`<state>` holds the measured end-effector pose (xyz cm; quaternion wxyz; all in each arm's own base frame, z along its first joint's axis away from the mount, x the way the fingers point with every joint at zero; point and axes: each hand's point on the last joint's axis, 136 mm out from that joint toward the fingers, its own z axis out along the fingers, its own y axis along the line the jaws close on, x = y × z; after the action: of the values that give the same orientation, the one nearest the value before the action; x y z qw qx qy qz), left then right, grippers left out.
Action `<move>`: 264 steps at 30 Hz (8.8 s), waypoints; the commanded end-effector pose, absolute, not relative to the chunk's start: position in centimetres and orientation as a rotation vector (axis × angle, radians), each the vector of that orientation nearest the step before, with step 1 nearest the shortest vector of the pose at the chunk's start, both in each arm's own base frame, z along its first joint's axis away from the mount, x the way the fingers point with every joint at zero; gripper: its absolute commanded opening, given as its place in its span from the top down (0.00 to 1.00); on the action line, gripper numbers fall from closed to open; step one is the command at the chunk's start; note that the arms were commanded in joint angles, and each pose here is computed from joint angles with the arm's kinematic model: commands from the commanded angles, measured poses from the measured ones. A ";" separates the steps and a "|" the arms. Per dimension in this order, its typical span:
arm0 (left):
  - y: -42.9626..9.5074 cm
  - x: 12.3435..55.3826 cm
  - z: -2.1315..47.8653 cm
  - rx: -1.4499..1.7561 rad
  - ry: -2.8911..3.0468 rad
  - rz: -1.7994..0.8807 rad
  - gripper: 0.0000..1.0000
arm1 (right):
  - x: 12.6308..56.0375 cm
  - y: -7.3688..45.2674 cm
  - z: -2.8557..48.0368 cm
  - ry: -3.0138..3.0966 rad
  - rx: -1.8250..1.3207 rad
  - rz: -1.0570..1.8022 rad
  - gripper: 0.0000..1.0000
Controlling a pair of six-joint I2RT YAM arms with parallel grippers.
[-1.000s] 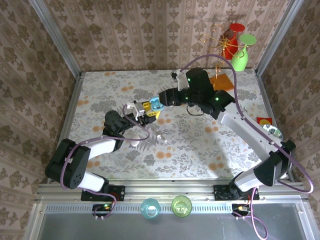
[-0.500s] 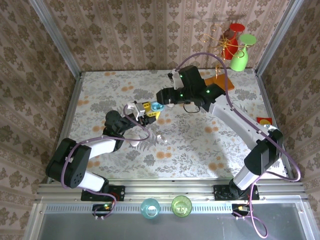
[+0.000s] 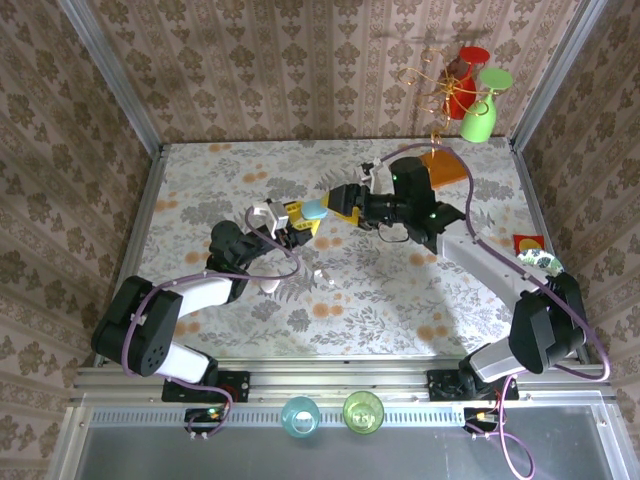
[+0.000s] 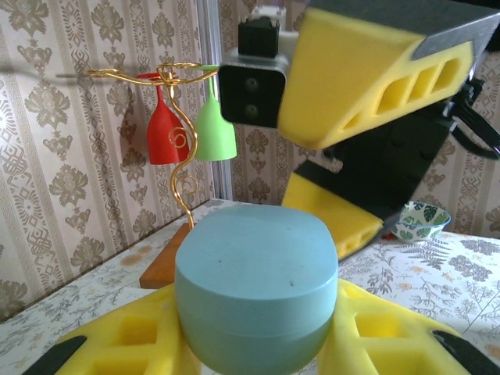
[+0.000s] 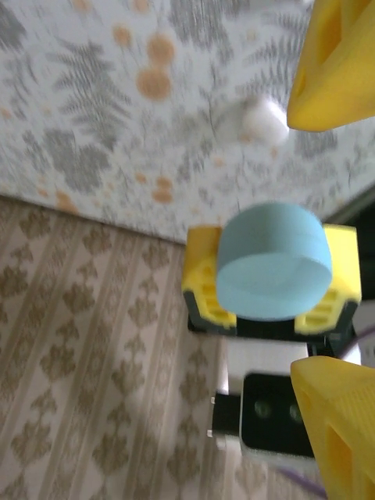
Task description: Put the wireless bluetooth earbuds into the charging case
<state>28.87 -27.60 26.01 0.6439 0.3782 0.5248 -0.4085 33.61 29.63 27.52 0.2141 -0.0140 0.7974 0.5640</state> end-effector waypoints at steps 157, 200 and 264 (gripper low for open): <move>-30.2 26.8 18.8 1.285 1.756 -0.633 0.39 | 31.4 29.8 20.3 2.371 -0.081 1.777 0.79; -30.3 26.2 33.7 0.902 0.913 -0.928 0.46 | 32.6 28.1 34.2 1.786 -0.024 2.278 0.92; -29.3 24.2 25.6 1.095 1.231 -1.151 0.70 | 30.6 24.7 26.4 2.094 -0.554 1.282 0.14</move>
<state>26.19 -29.44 26.73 0.5782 0.4301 0.5165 -0.4626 32.83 25.37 27.98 0.2719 -0.1068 0.7683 0.5696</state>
